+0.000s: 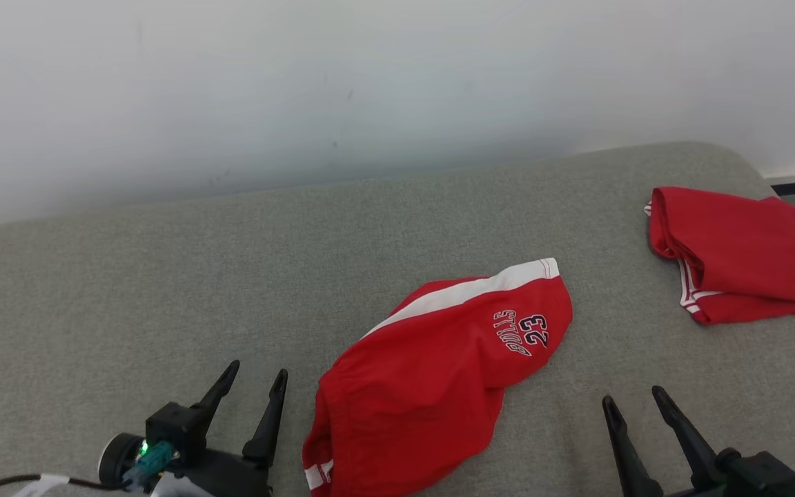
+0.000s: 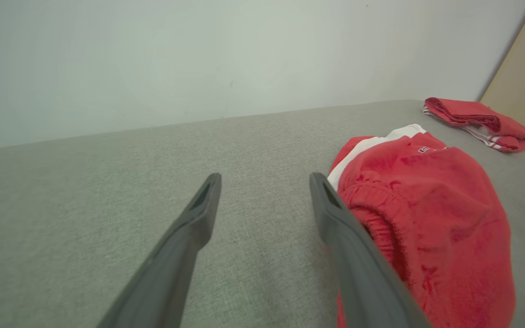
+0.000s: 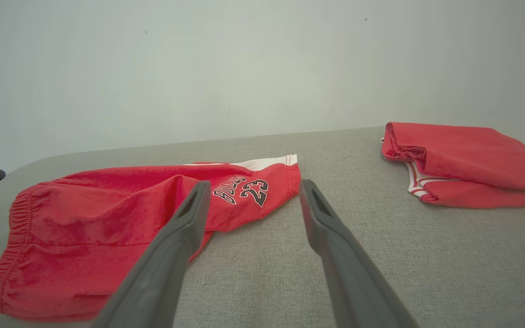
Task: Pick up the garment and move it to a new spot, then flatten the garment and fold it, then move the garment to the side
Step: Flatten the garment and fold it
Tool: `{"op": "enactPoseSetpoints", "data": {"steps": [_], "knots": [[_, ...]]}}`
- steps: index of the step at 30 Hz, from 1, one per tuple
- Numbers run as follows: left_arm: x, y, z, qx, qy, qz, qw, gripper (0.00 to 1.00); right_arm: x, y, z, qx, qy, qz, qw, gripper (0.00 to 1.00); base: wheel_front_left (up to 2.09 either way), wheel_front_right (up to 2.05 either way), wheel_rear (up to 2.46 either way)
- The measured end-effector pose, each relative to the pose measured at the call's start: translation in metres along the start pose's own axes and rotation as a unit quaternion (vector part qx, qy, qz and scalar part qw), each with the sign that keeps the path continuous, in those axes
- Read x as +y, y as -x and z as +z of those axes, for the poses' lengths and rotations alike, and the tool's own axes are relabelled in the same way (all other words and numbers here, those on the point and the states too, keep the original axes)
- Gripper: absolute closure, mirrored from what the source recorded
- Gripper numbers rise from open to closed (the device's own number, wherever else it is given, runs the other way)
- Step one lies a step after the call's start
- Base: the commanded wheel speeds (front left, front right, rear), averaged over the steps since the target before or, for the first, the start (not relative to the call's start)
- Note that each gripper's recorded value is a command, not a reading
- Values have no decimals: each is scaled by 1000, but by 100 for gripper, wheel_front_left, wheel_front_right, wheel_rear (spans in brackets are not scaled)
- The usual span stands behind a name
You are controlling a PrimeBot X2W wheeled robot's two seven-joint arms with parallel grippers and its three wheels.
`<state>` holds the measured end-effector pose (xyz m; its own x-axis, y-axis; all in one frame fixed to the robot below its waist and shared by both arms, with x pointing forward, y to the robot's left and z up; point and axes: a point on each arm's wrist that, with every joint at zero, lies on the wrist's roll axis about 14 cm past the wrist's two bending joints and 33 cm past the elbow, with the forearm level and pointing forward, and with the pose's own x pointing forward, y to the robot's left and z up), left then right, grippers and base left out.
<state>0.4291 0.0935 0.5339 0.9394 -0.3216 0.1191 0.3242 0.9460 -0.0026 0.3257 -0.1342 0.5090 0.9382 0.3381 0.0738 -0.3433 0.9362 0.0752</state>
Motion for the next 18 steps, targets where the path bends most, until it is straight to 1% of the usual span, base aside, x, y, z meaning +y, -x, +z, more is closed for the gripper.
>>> {"op": "enactPoseSetpoints", "data": {"steps": [5,10,14,15,18], "knots": [[-17,-29,-15,26,-10,-40,999,0,-10,-8,-1,4,4,-7,1000,0,0,0,0],[-35,-48,-31,51,-25,-81,995,0,-18,-14,-6,12,4,-13,1000,0,0,0,0],[-54,-51,-49,78,-20,-112,990,0,-20,-17,-11,19,2,-15,1000,0,0,0,0],[-54,-51,-49,78,-20,-112,990,0,-20,-17,-11,19,2,-15,1000,0,0,0,0],[-69,-52,-56,92,-12,-135,986,0,-20,-20,-11,19,2,-14,1000,0,0,0,0]]}}
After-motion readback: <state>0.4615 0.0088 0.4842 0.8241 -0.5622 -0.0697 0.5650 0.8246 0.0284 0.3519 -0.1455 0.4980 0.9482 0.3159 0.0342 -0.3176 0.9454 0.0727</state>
